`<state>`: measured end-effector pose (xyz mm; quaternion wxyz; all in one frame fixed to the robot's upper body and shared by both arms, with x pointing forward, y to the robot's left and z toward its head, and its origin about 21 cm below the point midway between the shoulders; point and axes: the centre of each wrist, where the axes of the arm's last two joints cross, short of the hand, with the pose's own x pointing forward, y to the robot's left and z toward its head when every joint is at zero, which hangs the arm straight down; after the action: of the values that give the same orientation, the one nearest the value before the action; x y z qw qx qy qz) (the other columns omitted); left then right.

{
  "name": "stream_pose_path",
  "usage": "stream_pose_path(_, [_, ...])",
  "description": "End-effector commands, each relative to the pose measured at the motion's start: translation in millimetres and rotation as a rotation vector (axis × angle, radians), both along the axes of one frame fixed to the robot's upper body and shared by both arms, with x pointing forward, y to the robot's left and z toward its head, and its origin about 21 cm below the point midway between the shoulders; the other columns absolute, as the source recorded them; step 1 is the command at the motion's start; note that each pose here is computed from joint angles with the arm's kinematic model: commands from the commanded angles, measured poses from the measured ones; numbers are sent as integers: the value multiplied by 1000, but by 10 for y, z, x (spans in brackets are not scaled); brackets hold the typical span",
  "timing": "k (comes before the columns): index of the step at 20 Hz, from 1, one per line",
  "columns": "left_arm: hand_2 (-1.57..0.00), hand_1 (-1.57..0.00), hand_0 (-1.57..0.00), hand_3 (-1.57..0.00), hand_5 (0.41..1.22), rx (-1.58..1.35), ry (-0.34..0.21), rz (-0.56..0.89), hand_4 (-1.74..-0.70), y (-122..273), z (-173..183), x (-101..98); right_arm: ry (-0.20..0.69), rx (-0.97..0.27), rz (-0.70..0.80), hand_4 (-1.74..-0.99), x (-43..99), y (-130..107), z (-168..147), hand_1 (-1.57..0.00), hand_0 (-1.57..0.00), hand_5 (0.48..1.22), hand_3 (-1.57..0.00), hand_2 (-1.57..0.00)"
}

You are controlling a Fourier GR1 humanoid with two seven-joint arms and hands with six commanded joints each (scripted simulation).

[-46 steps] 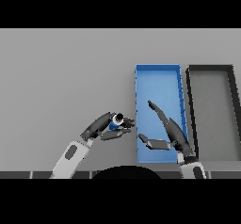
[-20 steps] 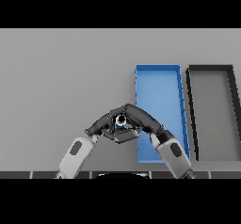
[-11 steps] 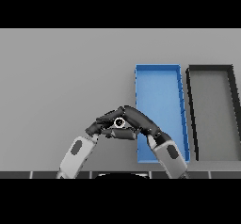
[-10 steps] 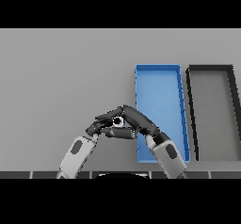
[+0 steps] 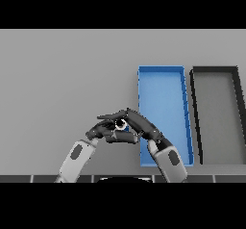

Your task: Pick up the blue pipe and place it into the blue bin.

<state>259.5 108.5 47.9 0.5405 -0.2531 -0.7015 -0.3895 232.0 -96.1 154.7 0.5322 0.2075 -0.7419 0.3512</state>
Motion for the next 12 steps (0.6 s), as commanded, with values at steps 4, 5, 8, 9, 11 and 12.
stream_pose_path(4, [-178, -183, -196, -140, 848, 62, 61, 29, -1031, 14, -25, 49, -18, 25, 1, -1499, 20, 18, 42, -1569, -1569, 1218, -1568, -1569])
stream_pose_path(5, [-143, -146, -157, -112, 785, 68, 63, 36, -1011, 40, -11, 54, -33, 29, -2, -1499, 13, 30, 48, -1569, -1569, 1218, -1568, -1569])
stream_pose_path(8, [-73, -74, -80, -57, 642, 63, 92, 52, -975, 36, -42, 50, -27, 12, -10, -1499, 23, 6, -20, -1570, -1570, 1220, -1570, -1570])
stream_pose_path(9, [-58, -59, -64, -45, 607, 73, 111, 65, -974, 13, -55, 55, -28, 15, -2, -1499, 29, 32, -26, -1570, -1570, 1220, -1570, -1570])
stream_pose_path(11, [-37, -38, -40, -29, 557, 80, 122, 75, -968, 37, -73, 53, -37, 44, -10, -1498, 43, 41, 0, -1571, -1571, 1220, -1570, -1571])
stream_pose_path(12, [-29, -30, -32, -23, 544, 91, 134, 79, -967, 38, -106, 28, -41, 58, -10, -1497, 46, 25, 27, -1571, -1571, 1220, -1570, -1571])
